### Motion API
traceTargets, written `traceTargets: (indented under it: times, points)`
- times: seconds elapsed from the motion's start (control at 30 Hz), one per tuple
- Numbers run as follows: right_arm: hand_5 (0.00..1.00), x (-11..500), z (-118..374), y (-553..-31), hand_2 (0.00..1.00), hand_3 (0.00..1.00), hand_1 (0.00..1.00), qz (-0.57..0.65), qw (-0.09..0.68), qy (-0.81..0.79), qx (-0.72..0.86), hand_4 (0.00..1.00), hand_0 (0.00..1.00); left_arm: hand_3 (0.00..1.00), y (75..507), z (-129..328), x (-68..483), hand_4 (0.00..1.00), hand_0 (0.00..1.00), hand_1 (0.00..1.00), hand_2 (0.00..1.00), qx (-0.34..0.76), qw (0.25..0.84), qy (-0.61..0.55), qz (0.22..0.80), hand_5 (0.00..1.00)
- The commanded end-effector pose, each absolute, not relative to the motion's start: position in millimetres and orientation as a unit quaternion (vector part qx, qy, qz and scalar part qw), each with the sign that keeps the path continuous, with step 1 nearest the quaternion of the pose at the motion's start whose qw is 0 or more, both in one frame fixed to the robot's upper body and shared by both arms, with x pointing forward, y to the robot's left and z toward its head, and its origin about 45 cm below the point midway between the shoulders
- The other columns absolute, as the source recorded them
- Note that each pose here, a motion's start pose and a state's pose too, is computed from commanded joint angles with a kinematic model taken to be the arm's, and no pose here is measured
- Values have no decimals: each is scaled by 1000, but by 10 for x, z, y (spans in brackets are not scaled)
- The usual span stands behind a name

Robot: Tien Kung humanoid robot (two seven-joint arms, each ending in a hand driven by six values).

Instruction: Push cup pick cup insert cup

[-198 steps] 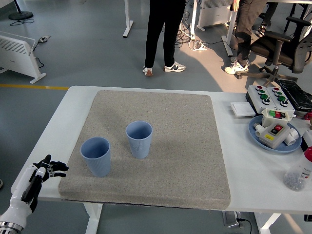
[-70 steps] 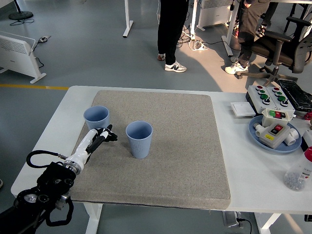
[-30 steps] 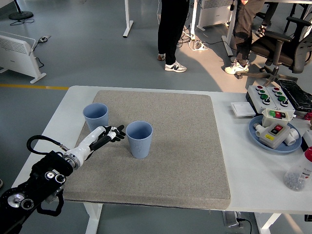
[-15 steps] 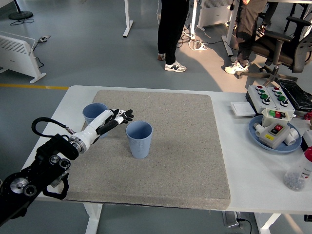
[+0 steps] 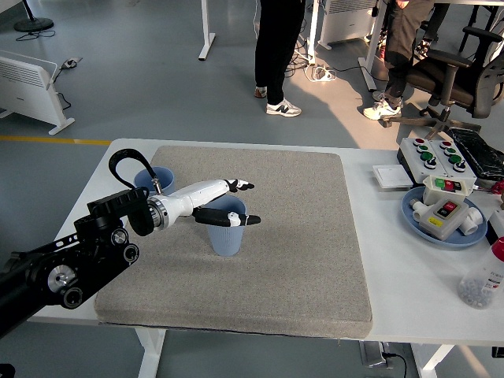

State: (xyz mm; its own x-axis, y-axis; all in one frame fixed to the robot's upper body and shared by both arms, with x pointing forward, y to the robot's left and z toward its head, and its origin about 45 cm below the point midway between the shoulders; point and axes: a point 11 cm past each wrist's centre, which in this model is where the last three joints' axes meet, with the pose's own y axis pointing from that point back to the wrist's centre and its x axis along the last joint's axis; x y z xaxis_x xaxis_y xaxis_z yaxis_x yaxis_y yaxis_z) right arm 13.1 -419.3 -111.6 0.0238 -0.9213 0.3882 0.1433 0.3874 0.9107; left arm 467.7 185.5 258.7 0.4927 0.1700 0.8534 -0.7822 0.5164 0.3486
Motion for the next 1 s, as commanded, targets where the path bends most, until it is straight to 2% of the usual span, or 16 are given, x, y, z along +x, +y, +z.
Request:
traceTargets:
  times: [0.1,0.13,0.33,0.37,0.53,0.57,0.73,0.77,0.93,0.97,1.0]
  points:
    - [742,130,-1115,-4197,684,683,547,-426,624,-553,352,262,529,998,1802,2629,4713,997,942,959,998,402,759,-422,288,595]
    - [742,131,-1115,-4199,681,682,547,-426,624,-553,352,261,529,995,1788,2643,4725,970,942,961,998,405,756,-428,285,468]
    - [742,130,-1111,-4208,681,682,547,-423,626,-552,352,261,529,995,1739,2652,4760,970,942,961,998,430,743,-441,262,468]
    - [742,128,-1111,-4210,680,682,547,-423,627,-552,352,260,529,984,1752,2635,4764,953,916,945,998,441,739,-442,255,418]
    - [742,134,-1109,-4214,680,682,547,-422,628,-552,352,260,529,984,1810,2581,4781,953,916,945,998,472,722,-446,237,418]
    - [740,134,-1109,-4214,678,681,547,-422,628,-552,352,259,529,922,1813,2579,4782,923,762,871,965,474,721,-447,237,346]
    - [740,136,-1107,-4218,678,681,547,-420,629,-551,352,259,529,922,1845,2601,4812,923,762,871,965,488,700,-464,237,346]
    - [739,136,-1107,-4218,677,679,547,-420,630,-551,352,258,529,802,1850,2606,4816,817,604,772,897,490,697,-467,237,186]
    - [739,140,-1106,-4221,677,679,547,-417,632,-550,353,258,529,802,1878,2603,4818,817,604,772,897,496,691,-471,235,186]
    - [739,141,-1106,-4222,672,675,547,-417,632,-550,353,258,529,629,1882,2602,4817,748,441,644,746,497,690,-471,234,134]
    - [739,141,-1106,-4222,672,675,547,-417,632,-550,353,258,529,629,1883,2602,4817,748,441,644,746,497,690,-471,234,134]
